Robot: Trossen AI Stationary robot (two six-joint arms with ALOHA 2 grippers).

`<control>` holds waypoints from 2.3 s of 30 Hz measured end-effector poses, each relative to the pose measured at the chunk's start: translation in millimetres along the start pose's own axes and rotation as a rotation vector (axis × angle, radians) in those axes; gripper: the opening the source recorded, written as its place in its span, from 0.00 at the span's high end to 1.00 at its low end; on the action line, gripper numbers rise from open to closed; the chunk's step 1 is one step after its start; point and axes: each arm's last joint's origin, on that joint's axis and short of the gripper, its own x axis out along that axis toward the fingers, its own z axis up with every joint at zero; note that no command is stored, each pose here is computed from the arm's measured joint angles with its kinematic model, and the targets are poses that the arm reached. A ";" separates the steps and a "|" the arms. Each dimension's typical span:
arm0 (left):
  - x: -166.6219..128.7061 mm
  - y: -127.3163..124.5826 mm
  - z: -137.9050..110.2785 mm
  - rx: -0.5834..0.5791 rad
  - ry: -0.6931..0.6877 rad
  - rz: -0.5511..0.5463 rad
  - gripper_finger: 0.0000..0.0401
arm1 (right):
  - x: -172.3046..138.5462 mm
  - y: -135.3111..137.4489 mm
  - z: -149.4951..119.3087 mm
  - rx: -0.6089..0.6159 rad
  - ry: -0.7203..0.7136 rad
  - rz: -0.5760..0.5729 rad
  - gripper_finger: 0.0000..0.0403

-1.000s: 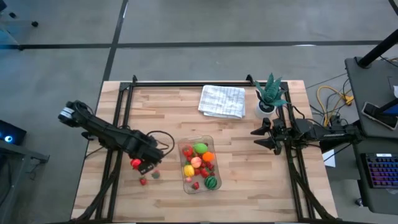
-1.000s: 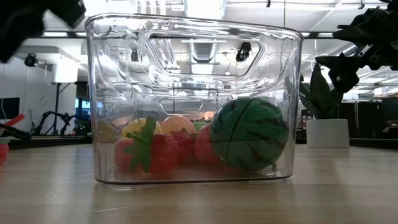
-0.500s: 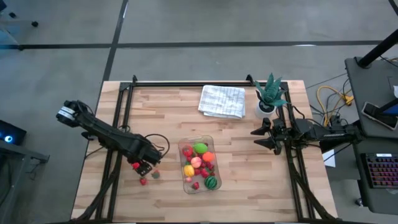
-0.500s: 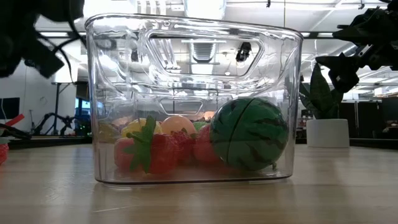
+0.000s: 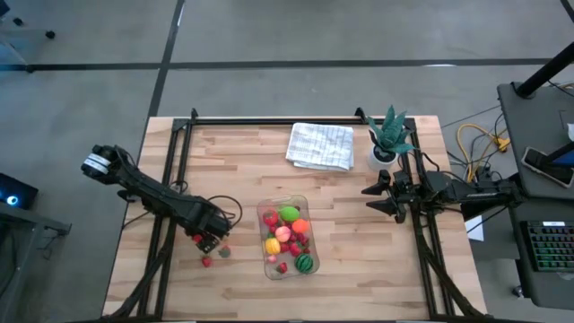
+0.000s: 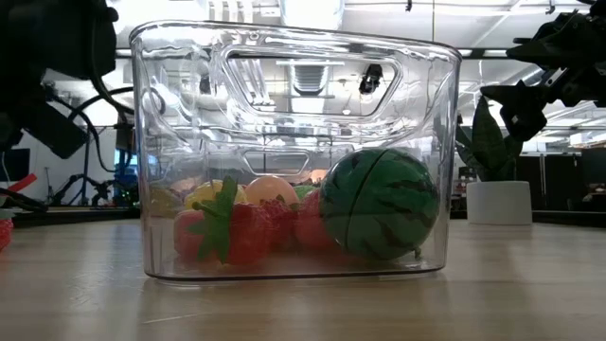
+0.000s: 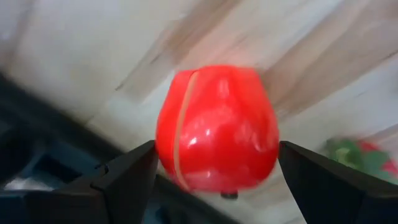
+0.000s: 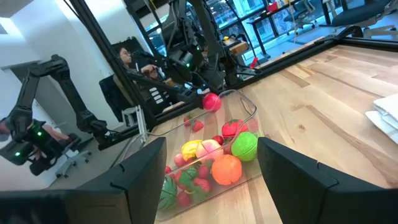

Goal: Pick and placing Produce into tupperware
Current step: Put the orange tomato into the transparent bin

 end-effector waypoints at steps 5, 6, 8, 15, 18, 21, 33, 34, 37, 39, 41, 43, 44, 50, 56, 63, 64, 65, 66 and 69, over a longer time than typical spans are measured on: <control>9.3 -1.2 3.8 0.009 -0.021 -0.051 0.22 | 0.0 0.0 0.0 0.000 0.000 0.000 0.40; 11.2 0.1 4.0 0.006 -0.018 -0.046 0.22 | 0.0 0.0 0.0 0.000 0.000 0.000 0.40; 13.8 2.0 4.0 0.004 -0.015 -0.037 0.22 | 0.0 0.0 0.0 0.000 0.000 0.000 0.40; 14.7 2.9 6.5 0.011 -0.085 -0.014 0.22 | 0.0 0.0 0.0 0.000 0.000 0.000 0.40; 14.7 2.8 6.9 0.011 -0.097 -0.012 0.22 | 0.0 0.0 0.0 0.000 0.000 0.000 0.40; 14.7 2.8 6.9 0.011 -0.097 -0.011 0.22 | 0.0 0.0 0.0 0.000 0.000 0.000 0.40; 5.2 -3.3 6.6 0.034 -0.102 -0.045 0.35 | 0.0 0.0 0.0 0.000 0.000 0.000 0.40; -0.2 -6.8 6.6 0.047 -0.112 -0.067 0.35 | 0.0 0.0 0.0 0.000 0.000 0.000 0.40; -22.0 -19.1 6.6 0.089 -0.174 -0.133 0.35 | 0.0 0.0 0.0 0.000 0.000 0.000 0.40; -42.5 -28.2 7.1 0.124 -0.255 -0.183 0.34 | 0.0 0.0 0.0 0.000 0.000 0.000 0.40; -65.7 -36.4 7.2 0.177 -0.369 -0.218 0.34 | 0.0 0.0 0.0 0.000 0.000 -0.001 0.40; -91.7 -45.5 7.2 0.246 -0.517 -0.247 0.33 | 0.0 0.0 0.0 0.000 0.000 0.000 0.40; -104.2 -50.0 7.3 0.289 -0.594 -0.264 0.33 | 0.0 0.0 0.0 0.000 -0.001 0.000 0.40; -154.3 -79.5 15.3 0.576 -1.021 -0.417 0.33 | 0.0 0.0 0.0 0.000 0.000 0.000 0.40; -133.3 -105.5 51.5 0.536 -0.975 -0.428 0.33 | -0.1 0.0 0.1 0.000 -0.001 0.000 0.40; -122.3 -131.5 68.3 0.442 -0.845 -0.499 0.33 | -0.1 0.0 0.1 0.000 -0.001 0.000 0.40; -122.8 -132.4 69.6 0.434 -0.845 -0.501 0.33 | -0.1 0.0 0.1 0.000 -0.002 0.000 0.40; -123.3 -132.0 70.0 0.429 -0.841 -0.499 0.33 | 0.0 0.0 0.1 0.000 -0.001 0.000 0.40; -124.7 -131.0 69.6 0.426 -0.839 -0.500 0.32 | 0.0 0.0 0.1 0.000 -0.001 0.000 0.40; -129.6 -127.1 67.1 0.410 -0.840 -0.509 0.28 | 0.0 0.0 0.0 0.000 0.000 0.000 0.40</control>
